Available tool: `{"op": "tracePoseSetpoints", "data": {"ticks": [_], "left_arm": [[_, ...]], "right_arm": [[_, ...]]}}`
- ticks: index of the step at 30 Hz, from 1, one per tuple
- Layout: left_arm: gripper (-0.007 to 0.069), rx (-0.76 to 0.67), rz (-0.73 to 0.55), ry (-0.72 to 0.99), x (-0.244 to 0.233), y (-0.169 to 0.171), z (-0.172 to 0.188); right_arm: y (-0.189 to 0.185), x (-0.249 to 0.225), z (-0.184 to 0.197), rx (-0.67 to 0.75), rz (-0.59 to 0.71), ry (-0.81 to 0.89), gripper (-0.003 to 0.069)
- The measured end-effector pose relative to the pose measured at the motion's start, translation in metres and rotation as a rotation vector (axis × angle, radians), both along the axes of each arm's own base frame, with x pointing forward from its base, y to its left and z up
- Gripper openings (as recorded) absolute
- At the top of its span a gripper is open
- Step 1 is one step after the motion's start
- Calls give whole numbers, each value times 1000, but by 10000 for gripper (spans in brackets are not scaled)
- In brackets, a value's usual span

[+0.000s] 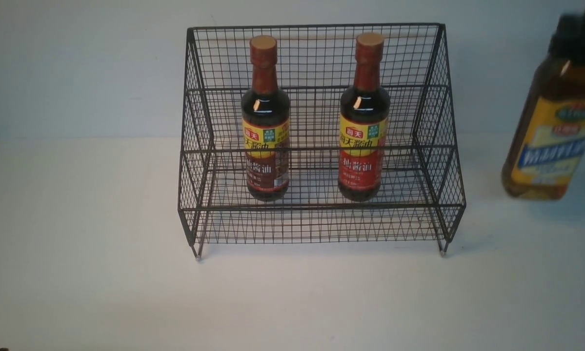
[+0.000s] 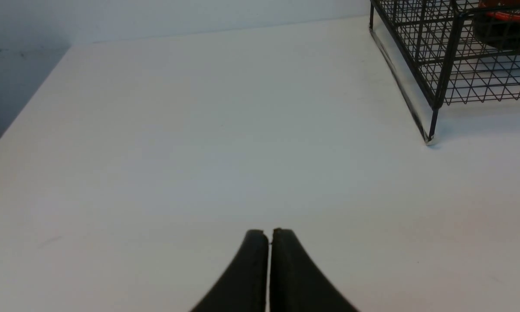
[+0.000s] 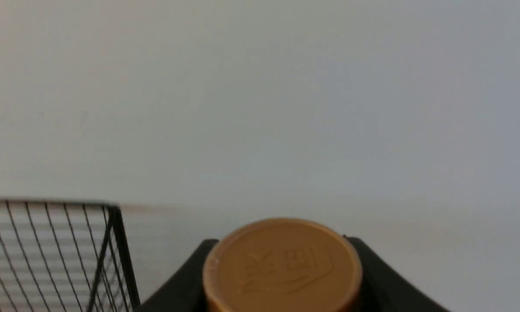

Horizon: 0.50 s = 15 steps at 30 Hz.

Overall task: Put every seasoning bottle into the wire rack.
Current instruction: Use the right arm to put the condiment bottle back on the shelf

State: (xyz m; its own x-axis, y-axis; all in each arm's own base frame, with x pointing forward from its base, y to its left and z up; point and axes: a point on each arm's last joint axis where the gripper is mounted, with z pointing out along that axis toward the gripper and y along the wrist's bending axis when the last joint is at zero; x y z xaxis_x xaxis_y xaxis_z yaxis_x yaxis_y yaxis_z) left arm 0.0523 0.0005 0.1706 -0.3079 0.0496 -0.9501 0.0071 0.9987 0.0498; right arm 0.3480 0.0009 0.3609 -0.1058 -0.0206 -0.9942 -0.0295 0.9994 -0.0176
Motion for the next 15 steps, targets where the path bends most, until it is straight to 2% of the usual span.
{"op": "tracePoseSetpoints", "data": {"ticks": [5, 15], "left_arm": [[-5, 0, 0, 0, 0, 0, 0], [-5, 0, 0, 0, 0, 0, 0]], "right_arm": [[16, 6, 52, 1, 21, -63, 317], [54, 18, 118, 72, 117, -234, 317]]}}
